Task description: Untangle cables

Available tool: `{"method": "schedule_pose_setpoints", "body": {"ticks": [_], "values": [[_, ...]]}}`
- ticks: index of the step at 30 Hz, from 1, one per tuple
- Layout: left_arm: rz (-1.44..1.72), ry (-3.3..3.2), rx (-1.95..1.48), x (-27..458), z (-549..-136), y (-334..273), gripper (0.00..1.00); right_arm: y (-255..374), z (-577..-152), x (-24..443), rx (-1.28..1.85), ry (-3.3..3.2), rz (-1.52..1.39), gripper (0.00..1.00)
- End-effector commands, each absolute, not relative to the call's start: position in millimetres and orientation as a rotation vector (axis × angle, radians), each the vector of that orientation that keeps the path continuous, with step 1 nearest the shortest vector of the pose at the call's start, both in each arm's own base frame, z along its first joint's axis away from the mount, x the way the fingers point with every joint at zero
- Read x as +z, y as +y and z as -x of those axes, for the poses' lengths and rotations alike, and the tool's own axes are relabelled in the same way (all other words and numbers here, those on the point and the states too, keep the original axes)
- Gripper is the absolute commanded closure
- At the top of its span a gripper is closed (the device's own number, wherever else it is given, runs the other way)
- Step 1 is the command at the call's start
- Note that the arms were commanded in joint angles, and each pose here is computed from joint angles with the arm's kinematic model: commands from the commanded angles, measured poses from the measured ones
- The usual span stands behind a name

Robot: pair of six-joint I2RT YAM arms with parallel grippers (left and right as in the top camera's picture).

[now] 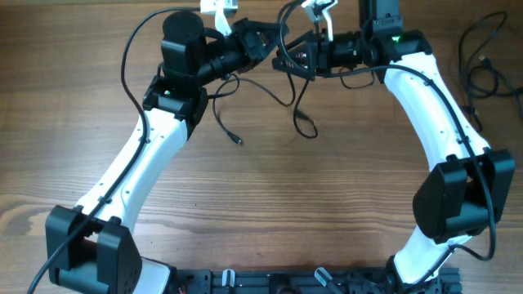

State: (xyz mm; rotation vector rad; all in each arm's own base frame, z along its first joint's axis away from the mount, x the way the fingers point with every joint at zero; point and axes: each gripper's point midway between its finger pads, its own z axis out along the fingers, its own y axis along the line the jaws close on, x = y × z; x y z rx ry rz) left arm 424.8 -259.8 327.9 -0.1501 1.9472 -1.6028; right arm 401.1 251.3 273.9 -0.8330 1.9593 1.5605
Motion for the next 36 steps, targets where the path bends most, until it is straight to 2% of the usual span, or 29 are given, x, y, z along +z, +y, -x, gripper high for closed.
{"method": "schedule_pose_setpoints", "body": {"ticks": [1, 4, 7, 11, 14, 17, 22, 24, 27, 34, 36], "values": [[0.199, 1.928, -1.645, 334, -427, -260, 0.92, 251, -408, 267, 1.574, 2.049, 0.735, 0.59], [0.176, 1.895, -1.649, 341, -428, -260, 0.89, 251, -408, 267, 1.587, 2.063, 0.714, 0.73], [0.157, 1.869, -1.652, 346, -428, -260, 0.83, 251, -408, 267, 1.596, 2.074, 0.699, 0.82], [0.154, 1.865, -1.652, 347, -428, -260, 0.51, 251, -409, 268, 1.622, 2.102, 0.651, 0.91], [0.157, 1.863, -1.650, 347, -429, -260, 0.41, 251, -410, 269, 1.623, 2.092, 0.655, 0.94], [0.176, 1.855, -1.635, 347, -432, -256, 0.37, 251, -410, 270, 1.622, 2.092, 0.655, 0.95], [0.186, 1.808, -1.549, 350, -453, -212, 0.37, 246, -417, 266, 1.592, 2.126, 0.603, 0.95], [0.174, 1.836, -1.472, 338, -460, -186, 0.37, 237, -427, 262, 1.526, 2.176, 0.517, 0.95], [0.327, 1.950, -1.410, 305, -468, -151, 0.35, 216, -444, 264, 1.371, 2.221, 0.394, 0.96], [0.364, 2.192, -1.217, 241, -451, -114, 0.34, 132, -477, 310, 0.908, 2.234, 0.119, 0.95], [0.341, 2.229, -1.195, 233, -446, -113, 0.33, 87, -483, 344, 0.742, 2.202, 0.013, 0.95]]}}
